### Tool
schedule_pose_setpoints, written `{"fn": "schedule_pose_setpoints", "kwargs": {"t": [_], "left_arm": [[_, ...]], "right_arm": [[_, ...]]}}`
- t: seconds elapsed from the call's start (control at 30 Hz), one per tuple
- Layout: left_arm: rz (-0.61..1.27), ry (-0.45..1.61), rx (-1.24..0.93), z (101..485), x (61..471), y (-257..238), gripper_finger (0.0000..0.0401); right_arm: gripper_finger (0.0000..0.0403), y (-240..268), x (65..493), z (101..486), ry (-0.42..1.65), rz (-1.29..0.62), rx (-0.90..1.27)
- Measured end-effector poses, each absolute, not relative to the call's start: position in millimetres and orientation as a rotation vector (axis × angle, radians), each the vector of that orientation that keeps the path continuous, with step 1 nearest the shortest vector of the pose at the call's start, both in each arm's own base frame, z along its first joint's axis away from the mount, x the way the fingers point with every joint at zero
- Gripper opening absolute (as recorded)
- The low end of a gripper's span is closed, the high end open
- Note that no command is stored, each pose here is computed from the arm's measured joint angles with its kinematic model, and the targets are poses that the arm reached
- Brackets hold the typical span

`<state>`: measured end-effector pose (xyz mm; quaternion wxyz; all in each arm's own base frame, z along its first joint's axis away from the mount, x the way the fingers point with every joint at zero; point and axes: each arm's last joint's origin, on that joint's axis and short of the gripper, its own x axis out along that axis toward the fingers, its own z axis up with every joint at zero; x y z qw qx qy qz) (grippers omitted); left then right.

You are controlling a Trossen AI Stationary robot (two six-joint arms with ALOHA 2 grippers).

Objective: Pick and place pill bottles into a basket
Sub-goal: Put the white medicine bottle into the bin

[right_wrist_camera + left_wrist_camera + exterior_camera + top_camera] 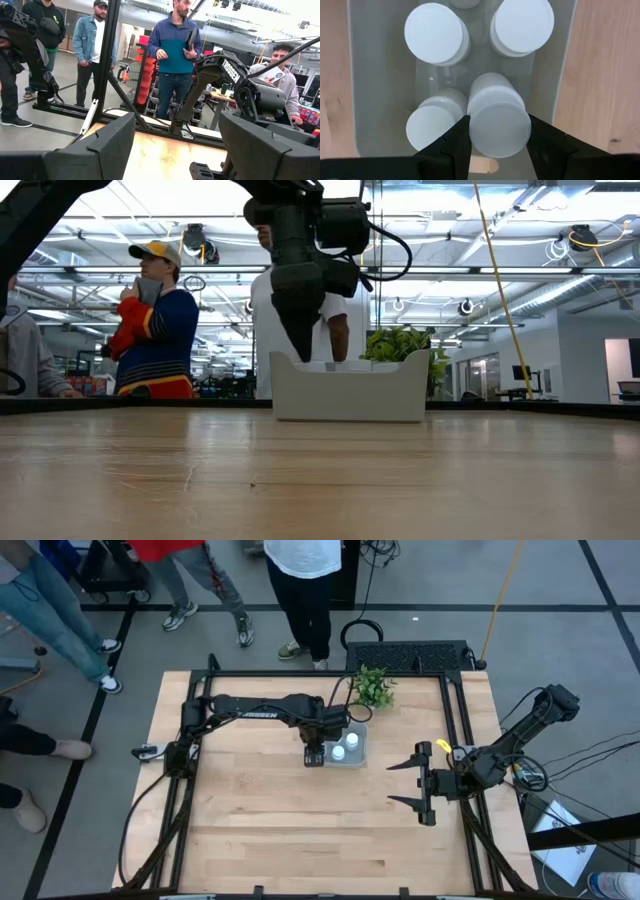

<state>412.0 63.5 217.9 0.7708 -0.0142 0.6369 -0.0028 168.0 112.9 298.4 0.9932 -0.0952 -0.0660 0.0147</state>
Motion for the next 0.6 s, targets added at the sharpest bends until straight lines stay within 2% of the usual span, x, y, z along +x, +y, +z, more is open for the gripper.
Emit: {"fn": "schedule_pose_setpoints", "kwargs": {"t": [0.6], "left_arm": [[-0.02,1.429,-0.046,198,418,65,0.0169]], "right_arm": [[0.0283,113,168,298,-0.127,0.031,-0.188]]}}
